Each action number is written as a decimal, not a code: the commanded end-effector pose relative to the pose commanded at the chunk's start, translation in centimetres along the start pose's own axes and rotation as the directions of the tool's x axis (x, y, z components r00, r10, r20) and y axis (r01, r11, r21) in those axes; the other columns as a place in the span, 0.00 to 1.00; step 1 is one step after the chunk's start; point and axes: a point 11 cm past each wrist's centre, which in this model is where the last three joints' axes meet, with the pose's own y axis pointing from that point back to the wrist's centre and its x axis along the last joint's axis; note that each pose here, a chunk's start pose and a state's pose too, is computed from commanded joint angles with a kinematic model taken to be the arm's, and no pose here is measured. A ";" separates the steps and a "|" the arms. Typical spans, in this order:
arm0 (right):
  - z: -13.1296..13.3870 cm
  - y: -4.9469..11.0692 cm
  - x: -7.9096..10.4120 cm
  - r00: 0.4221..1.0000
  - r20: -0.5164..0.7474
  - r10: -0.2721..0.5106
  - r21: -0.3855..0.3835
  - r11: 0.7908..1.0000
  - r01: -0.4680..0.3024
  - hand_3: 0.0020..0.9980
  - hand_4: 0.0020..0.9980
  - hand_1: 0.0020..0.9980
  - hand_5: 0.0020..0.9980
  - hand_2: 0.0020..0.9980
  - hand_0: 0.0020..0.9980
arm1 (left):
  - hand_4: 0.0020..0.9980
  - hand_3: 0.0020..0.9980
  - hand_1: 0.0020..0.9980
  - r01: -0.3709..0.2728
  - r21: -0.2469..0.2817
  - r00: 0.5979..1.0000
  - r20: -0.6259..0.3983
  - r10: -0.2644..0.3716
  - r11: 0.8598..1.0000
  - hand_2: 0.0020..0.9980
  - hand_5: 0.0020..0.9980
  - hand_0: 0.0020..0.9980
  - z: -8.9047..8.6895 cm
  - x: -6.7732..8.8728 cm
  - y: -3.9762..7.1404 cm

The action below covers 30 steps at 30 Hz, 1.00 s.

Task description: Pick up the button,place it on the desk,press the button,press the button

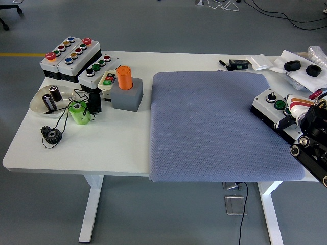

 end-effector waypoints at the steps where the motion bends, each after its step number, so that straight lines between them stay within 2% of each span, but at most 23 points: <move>1: -0.1 0.1 0.3 1.000 0.028 0.014 0.034 0.999 -0.015 0.35 0.76 0.05 0.05 0.22 0.00 | 0.33 0.51 0.72 0.000 0.000 1.000 0.000 0.000 1.000 0.72 1.00 0.66 0.0 0.0 0.0; 3: -0.3 0.3 0.6 0.998 0.058 0.026 0.069 0.997 -0.030 0.35 0.76 0.05 0.05 0.22 0.00 | 0.33 0.51 0.72 0.000 -0.001 1.000 -0.001 0.000 1.000 0.72 1.00 0.66 0.1 0.0 0.0; 4: -0.5 0.4 0.9 0.996 0.084 0.032 0.100 0.994 -0.041 0.28 0.58 0.00 0.12 0.16 0.00 | 0.33 0.51 0.72 0.000 -0.002 1.000 -0.001 0.000 1.000 0.72 1.00 0.66 0.1 0.0 0.0; 7: -1.2 1.0 1.7 0.987 0.159 0.038 0.209 0.975 -0.071 0.28 0.58 0.00 0.12 0.16 0.00 | 0.33 0.51 0.72 -0.001 -0.003 1.000 -0.001 0.001 1.000 0.72 1.00 0.66 0.2 0.0 0.0; 9: -1.8 1.6 2.6 0.980 0.182 0.078 0.290 0.948 -0.129 0.28 0.58 0.00 0.12 0.16 0.00 | 0.33 0.51 0.72 -0.001 -0.002 1.000 -0.002 0.001 1.000 0.72 1.00 0.66 0.2 0.0 0.0; 10: -2.1 1.8 2.9 0.978 0.188 0.090 0.319 0.936 -0.147 0.20 0.50 0.00 0.22 0.10 0.00 | 0.33 0.51 0.72 -0.001 -0.002 1.000 -0.002 0.001 1.000 0.72 1.00 0.67 0.2 0.0 0.0; 12: -2.5 2.4 3.7 0.971 0.215 0.101 0.382 0.907 -0.179 0.20 0.50 0.00 0.22 0.10 0.00 | 0.33 0.51 0.72 -0.001 -0.001 1.000 0.000 0.001 1.000 0.72 1.00 0.67 0.1 0.0 0.0; 15: -3.3 3.1 3.9 0.975 0.221 0.040 0.492 0.858 -0.147 0.20 0.50 0.00 0.22 0.10 0.00 | 0.33 0.51 0.72 -0.002 0.001 1.000 0.004 0.002 1.000 0.72 1.00 0.67 0.1 0.0 0.0; 16: -3.6 3.4 3.9 0.980 0.197 0.027 0.533 0.836 -0.130 0.19 0.49 0.00 0.25 0.09 0.00 | 0.33 0.51 0.72 -0.002 0.002 1.000 0.004 0.002 1.000 0.72 1.00 0.67 0.1 0.0 0.0; 20: -5.4 5.1 3.0 0.998 0.065 -0.022 0.701 0.713 -0.030 0.19 0.49 0.00 0.25 0.09 0.00 | 0.33 0.51 0.72 -0.002 0.004 1.000 0.006 0.002 1.000 0.72 1.00 0.67 0.0 0.0 0.0; 22: -6.2 6.2 2.5 0.999 0.013 -0.034 0.767 0.641 0.011 0.18 0.47 0.00 0.24 0.09 0.00 | 0.33 0.51 0.72 -0.002 0.005 1.000 0.007 0.002 1.000 0.72 1.00 0.67 0.0 0.0 0.0; 24: -6.7 6.8 2.2 0.999 -0.030 -0.034 0.794 0.606 0.045 0.18 0.47 0.00 0.24 0.09 0.00 | 0.33 0.51 0.72 -0.002 0.007 1.000 0.009 0.002 1.000 0.72 1.00 0.67 -0.1 0.0 0.0; 28: -7.3 7.6 1.8 0.994 -0.110 -0.015 0.819 0.565 0.099 0.18 0.48 0.00 0.25 0.09 0.00 | 0.33 0.51 0.72 -0.003 0.008 1.000 0.012 0.003 1.000 0.72 1.00 0.67 -0.2 0.0 0.0; 30: -7.5 7.6 1.6 0.989 -0.147 0.002 0.822 0.557 0.121 0.18 0.48 0.00 0.25 0.09 0.00 | 0.33 0.51 0.72 -0.004 0.008 1.000 0.013 0.003 1.000 0.72 1.00 0.67 -0.2 0.1 0.0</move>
